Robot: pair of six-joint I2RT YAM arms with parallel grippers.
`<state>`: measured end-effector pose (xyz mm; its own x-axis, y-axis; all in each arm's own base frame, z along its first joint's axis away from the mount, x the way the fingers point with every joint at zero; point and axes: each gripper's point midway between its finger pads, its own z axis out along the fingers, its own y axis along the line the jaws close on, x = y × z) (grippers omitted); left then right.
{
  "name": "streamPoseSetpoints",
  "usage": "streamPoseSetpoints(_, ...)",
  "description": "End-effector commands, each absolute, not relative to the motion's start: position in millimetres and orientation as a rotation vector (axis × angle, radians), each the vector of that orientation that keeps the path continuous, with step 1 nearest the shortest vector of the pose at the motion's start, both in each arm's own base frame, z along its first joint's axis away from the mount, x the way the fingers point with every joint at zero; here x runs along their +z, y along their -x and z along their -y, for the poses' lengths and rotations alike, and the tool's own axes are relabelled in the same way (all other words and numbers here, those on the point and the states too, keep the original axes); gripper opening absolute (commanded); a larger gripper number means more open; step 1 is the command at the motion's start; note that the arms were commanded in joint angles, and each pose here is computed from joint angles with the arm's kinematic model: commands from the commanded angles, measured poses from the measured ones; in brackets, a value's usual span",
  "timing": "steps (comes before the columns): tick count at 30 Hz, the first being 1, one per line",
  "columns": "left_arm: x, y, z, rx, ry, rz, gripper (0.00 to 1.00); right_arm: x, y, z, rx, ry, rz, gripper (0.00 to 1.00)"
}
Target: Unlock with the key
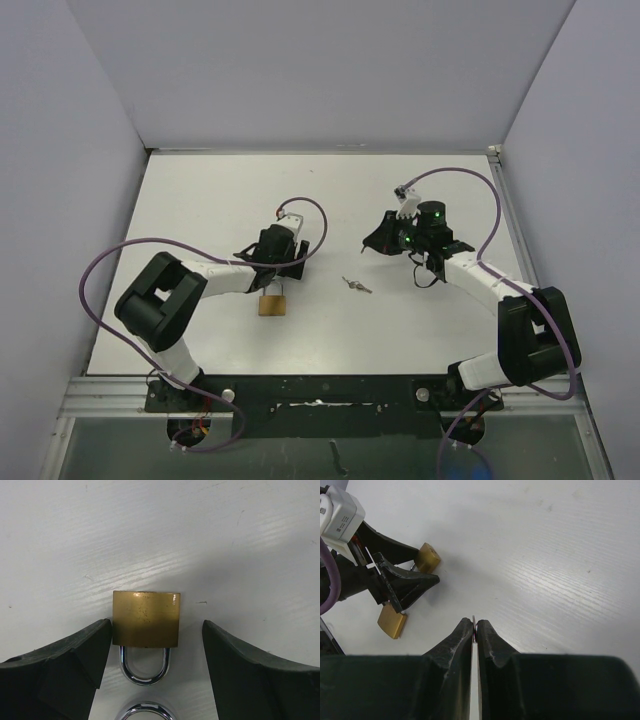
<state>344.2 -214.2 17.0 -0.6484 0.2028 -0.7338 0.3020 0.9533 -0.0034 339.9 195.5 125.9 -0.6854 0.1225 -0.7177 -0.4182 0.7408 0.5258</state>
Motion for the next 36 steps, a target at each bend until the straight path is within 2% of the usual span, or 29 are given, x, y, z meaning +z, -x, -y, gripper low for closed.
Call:
streamPoseSetpoints(1,16.1,-342.2,213.5,-0.139,-0.351,-2.304,0.71,143.5,-347.0,-198.2,0.899,0.258,-2.090,0.00)
streamPoseSetpoints(12,6.1,-338.3,207.3,-0.096,-0.352,-2.329,0.60,142.8,-346.8,-197.6,0.898,0.254,-2.091,0.00)
streamPoseSetpoints(15,5.5,-338.5,204.7,-0.083,-0.348,-2.331,0.52,142.1,-345.8,-197.3,0.899,0.254,-2.093,0.00)
streamPoseSetpoints(18,5.0,-339.5,204.5,-0.076,-0.350,-2.327,0.38,140.7,-345.0,-197.2,0.897,0.252,-2.097,0.00)
streamPoseSetpoints(22,9.2,-345.8,207.6,-0.080,-0.357,-2.297,0.05,138.7,-345.1,-196.0,0.894,0.246,-2.102,0.00)
streamPoseSetpoints(23,11.7,-348.0,209.0,-0.084,-0.360,-2.285,0.00,138.1,-344.9,-196.3,0.893,0.244,-2.105,0.00)
streamPoseSetpoints(28,37.9,-360.4,227.1,-0.174,-0.394,-2.181,0.00,133.6,-346.6,-195.6,0.891,0.215,-2.119,0.00)
streamPoseSetpoints(36,115.9,-361.1,269.3,-0.468,-0.507,-1.815,0.00,134.9,-355.8,-196.0,0.908,0.143,-2.040,0.00)
